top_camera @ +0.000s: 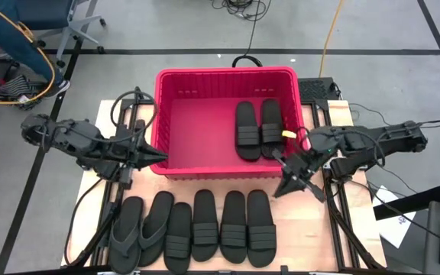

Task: Pick and place slides into bin
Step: Put the black slide into the red bin

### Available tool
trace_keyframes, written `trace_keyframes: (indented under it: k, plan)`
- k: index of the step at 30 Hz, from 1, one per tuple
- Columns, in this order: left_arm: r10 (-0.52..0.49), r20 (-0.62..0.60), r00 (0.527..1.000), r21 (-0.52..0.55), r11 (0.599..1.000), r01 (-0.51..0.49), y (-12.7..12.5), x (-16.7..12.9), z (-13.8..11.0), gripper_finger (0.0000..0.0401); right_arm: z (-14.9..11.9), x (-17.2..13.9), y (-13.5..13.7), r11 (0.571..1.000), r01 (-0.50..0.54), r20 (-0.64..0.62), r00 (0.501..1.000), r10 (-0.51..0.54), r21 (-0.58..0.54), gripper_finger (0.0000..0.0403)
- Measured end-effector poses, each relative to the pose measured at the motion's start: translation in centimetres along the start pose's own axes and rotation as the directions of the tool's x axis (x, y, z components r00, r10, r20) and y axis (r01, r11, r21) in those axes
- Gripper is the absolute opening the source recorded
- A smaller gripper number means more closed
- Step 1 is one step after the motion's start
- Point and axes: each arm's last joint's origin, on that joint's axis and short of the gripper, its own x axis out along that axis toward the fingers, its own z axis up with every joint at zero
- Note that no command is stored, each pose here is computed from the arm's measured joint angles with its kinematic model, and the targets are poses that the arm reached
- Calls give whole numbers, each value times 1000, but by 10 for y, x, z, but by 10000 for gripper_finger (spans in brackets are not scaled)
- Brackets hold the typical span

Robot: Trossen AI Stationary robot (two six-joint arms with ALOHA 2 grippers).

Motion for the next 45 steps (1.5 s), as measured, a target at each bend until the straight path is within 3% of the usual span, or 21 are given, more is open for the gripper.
trace_keyframes:
  k: [6, 12, 21, 28, 37, 45]
  plan:
    - [-60, 22, 998, -89, 994, 62, -9, 24, -4, 26, -21, 9, 20, 999, 30, -166, 986, -26, 21, 0]
    - [-87, 16, 996, -95, 992, 88, -12, 32, -6, 26, -32, 34, 31, 995, 102, -237, 967, -93, 23, 0]
    - [-195, 25, 981, -113, 974, 196, -12, 19, -1, 26, -45, 82, 12, 944, 244, -322, 932, -165, 222, 13]
    - [-254, -42, 966, -152, 958, 245, -17, 14, -7, 26, -58, 112, -2, 922, 311, -387, 899, -206, 232, 37]
    - [-270, -89, 959, -122, 958, 258, -18, 11, -11, 26, -56, 121, 0, 926, 276, -338, 924, -181, 257, 5]
    - [-260, -109, 959, -93, 964, 251, -17, 8, -13, 26, -88, 114, 3, 834, 407, -570, 809, -140, 373, 38]
